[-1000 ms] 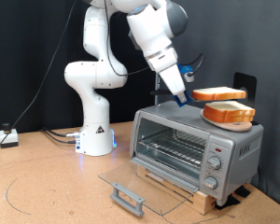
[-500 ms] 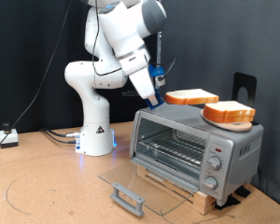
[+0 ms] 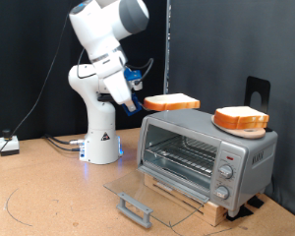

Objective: Make a piece of toast with the oven

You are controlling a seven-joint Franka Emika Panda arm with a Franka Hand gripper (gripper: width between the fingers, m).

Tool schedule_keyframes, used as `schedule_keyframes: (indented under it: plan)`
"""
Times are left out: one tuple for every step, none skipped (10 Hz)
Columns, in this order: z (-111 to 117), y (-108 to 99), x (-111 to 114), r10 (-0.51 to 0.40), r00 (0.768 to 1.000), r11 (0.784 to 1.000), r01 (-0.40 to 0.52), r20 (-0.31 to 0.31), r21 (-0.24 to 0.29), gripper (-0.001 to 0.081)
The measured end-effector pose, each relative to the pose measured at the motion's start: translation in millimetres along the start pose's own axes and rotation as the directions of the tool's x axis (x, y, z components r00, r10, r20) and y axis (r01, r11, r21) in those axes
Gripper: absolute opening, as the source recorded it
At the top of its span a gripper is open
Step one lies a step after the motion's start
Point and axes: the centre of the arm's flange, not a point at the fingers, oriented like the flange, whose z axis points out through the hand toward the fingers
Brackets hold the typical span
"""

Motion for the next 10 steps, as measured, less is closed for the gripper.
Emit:
schedule_keyframes:
  plan:
    - [-8.1, 10.5, -10.3, 0.001, 1.0, 1.0, -0.001, 0.003, -0.001, 0.0396]
    - [-16.1, 20.6, -20.4, -0.001, 1.0, 1.0, 0.001, 0.004, -0.002, 0.0396]
    - [-24.1, 31.1, -30.1, 0.003, 1.0, 1.0, -0.003, -0.006, -0.009, 0.0396]
    - [-27.4, 35.8, -34.6, 0.001, 1.0, 1.0, -0.001, -0.014, -0.01, 0.0396]
    - [-26.2, 35.4, -34.6, 0.002, 1.0, 1.0, -0.002, -0.012, -0.009, 0.0396]
    - [-22.1, 35.5, -37.6, -0.03, 1.0, 1.0, 0.03, -0.007, -0.002, 0.0396]
    - [-14.3, 37.5, -45.1, -0.077, 0.997, 0.997, 0.077, 0.012, -0.002, 0.0396]
    - [-3.9, 41.8, -55.2, -0.116, 0.992, 0.993, 0.117, 0.043, -0.018, 0.0396]
    - [7.9, 47.7, -65.7, -0.133, 0.989, 0.99, 0.136, 0.07, -0.045, 0.0396]
    - [20.5, 54.8, -75.2, -0.137, 0.987, 0.987, 0.143, 0.085, -0.072, 0.0396]
